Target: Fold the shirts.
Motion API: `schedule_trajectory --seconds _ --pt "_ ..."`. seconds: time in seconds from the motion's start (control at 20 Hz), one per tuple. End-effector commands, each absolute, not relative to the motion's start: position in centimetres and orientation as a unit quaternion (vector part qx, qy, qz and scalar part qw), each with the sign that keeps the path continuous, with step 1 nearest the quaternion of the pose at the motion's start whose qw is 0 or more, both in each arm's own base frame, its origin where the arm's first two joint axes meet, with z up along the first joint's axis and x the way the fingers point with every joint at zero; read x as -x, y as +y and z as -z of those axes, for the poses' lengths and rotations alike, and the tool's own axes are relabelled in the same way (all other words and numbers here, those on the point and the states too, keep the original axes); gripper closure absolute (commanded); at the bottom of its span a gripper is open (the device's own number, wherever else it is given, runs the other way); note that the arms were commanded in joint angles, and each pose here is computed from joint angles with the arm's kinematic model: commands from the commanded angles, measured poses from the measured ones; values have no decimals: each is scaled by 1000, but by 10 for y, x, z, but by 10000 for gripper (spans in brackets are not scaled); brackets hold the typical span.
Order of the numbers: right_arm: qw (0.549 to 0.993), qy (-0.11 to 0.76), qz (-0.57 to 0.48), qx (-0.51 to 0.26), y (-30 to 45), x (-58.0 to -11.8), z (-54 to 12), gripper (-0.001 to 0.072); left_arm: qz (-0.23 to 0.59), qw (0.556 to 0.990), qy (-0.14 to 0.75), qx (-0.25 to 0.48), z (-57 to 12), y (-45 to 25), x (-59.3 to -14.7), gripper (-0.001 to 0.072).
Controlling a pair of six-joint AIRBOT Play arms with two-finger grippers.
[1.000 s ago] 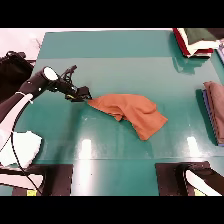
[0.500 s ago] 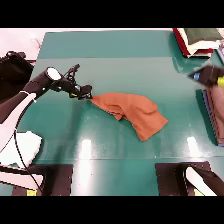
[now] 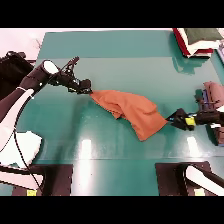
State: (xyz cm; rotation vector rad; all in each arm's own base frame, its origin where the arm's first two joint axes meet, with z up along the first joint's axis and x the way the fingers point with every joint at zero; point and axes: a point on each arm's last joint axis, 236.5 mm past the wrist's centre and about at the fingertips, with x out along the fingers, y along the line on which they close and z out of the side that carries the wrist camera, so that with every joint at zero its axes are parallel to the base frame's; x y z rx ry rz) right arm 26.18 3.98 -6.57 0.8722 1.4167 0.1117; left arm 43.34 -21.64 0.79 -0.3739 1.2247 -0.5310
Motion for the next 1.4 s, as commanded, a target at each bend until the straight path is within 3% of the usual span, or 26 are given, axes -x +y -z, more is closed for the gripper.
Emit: schedule_trajectory --seconds 0.0,0.05,0.2,0.25,0.3,0.45,0.6,0.7,0.85,1.05,1.35 --pt "673 642 -52 -364 64 -276 97 302 246 769 565 171 -9 -216 -433 678" --pt "679 642 -60 -351 70 -284 97 369 247 767 567 170 -8 -216 -432 678" --pt "696 638 -80 -320 80 -302 90 459 249 762 573 169 -8 -217 -428 678" --pt "705 635 -87 -304 79 -306 85 680 250 763 572 169 -9 -217 -428 678" --pt "717 630 -94 -283 78 -310 76 696 251 767 566 168 -15 -216 -429 679" --pt "783 570 -115 -220 62 -331 3 696 256 821 493 127 -84 -204 -439 679" --pt "886 415 -134 -159 49 -345 -152 696 253 908 328 57 -241 -178 -435 679" --pt "938 296 -133 -118 43 -328 -260 697 247 949 193 30 -358 -159 -400 679" --pt "969 194 -126 -84 44 -292 -357 697 252 965 77 15 -453 -145 -341 680" --pt "961 222 -136 -94 50 -288 -354 697 259 960 103 11 -440 -147 -335 680" --pt "903 382 -130 -146 43 -309 -224 697 311 896 318 -7 -263 -205 -363 680"
